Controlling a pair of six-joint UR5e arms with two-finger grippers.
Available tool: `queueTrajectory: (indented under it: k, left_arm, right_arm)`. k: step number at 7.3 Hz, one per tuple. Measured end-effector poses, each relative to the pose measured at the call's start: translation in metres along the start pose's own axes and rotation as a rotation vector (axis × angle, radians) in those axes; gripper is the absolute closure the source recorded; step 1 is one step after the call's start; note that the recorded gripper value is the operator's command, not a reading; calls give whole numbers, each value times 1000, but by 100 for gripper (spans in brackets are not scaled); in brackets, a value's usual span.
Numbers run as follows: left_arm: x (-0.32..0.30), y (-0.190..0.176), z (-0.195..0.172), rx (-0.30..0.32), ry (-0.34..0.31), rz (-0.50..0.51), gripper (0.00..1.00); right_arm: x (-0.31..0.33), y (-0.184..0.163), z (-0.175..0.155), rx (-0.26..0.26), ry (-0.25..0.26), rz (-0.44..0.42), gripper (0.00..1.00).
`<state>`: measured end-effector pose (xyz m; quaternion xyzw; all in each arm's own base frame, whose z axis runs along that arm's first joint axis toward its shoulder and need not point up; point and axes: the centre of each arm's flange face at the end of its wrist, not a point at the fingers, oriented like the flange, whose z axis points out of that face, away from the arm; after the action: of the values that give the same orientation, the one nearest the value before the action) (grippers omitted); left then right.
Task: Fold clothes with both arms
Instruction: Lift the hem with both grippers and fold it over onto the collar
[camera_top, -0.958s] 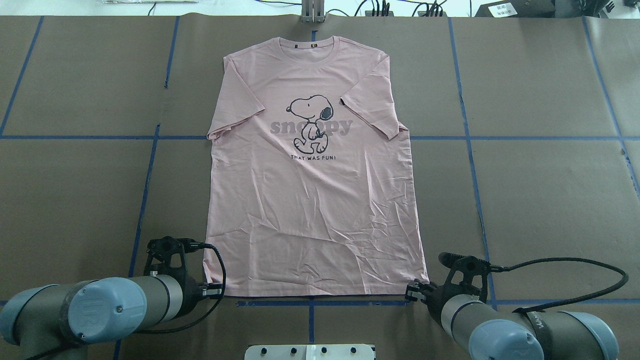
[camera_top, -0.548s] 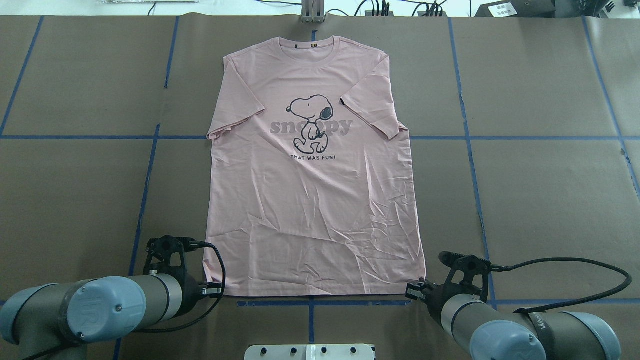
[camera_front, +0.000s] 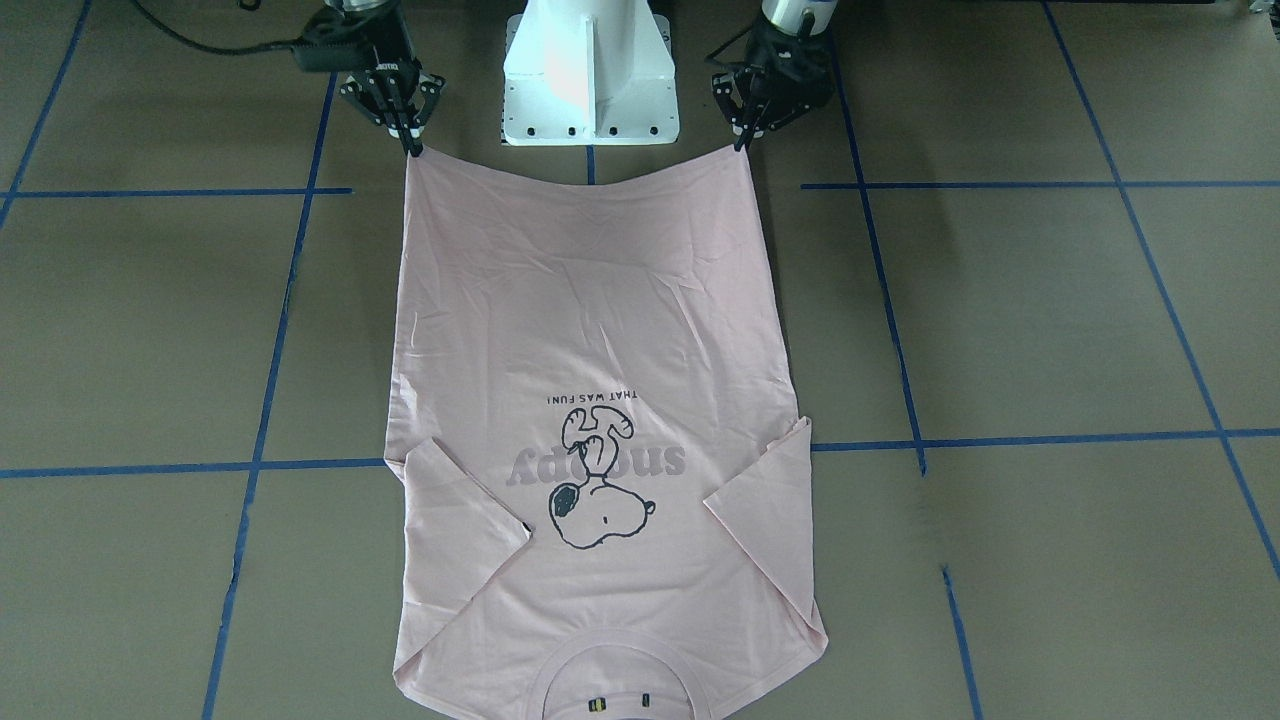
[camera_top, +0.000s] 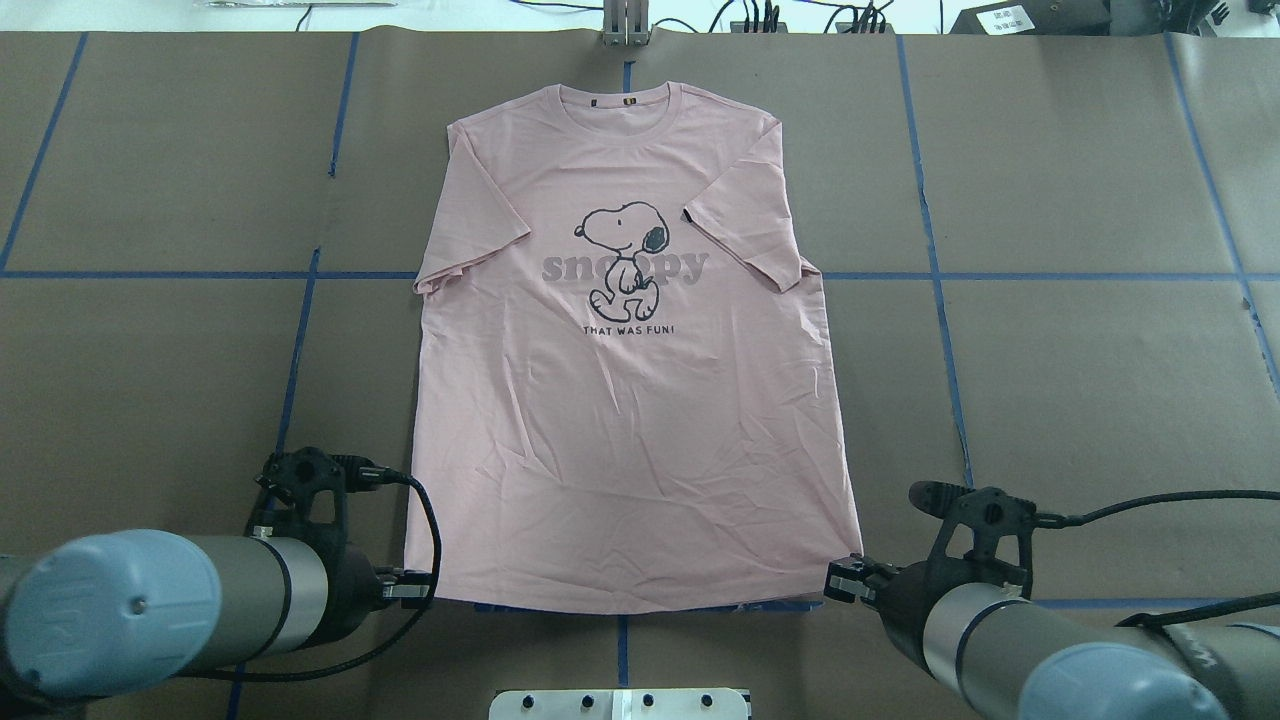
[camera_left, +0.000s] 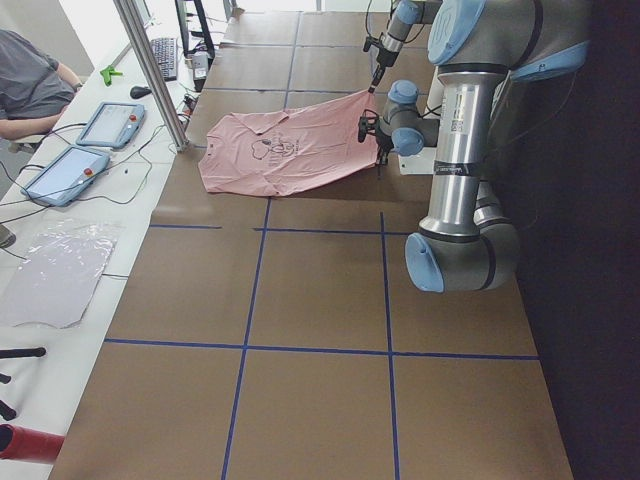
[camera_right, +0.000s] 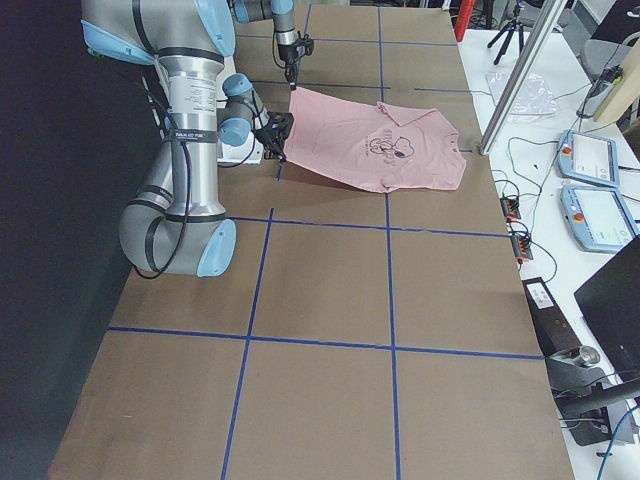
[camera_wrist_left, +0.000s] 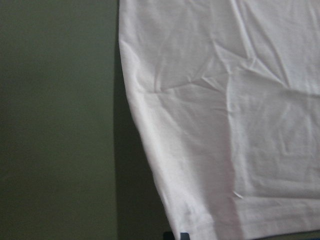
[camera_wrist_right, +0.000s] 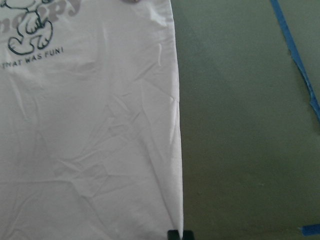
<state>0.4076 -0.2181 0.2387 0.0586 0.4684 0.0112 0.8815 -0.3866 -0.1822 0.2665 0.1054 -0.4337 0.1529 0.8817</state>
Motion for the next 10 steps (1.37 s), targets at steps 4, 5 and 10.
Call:
queueTrajectory:
  k: [4, 5, 10]
  left_arm:
    - [37, -52, -111, -22, 24, 29, 100]
    - [35, -74, -96, -5, -14, 45, 100]
    - [9, -227, -10, 165, -123, 42, 100]
  right_arm:
    - [-44, -51, -94, -75, -13, 4, 100]
    - [-66, -65, -77, -40, 17, -14, 100]
    - [-108, -201, 42, 169, 122, -53, 100]
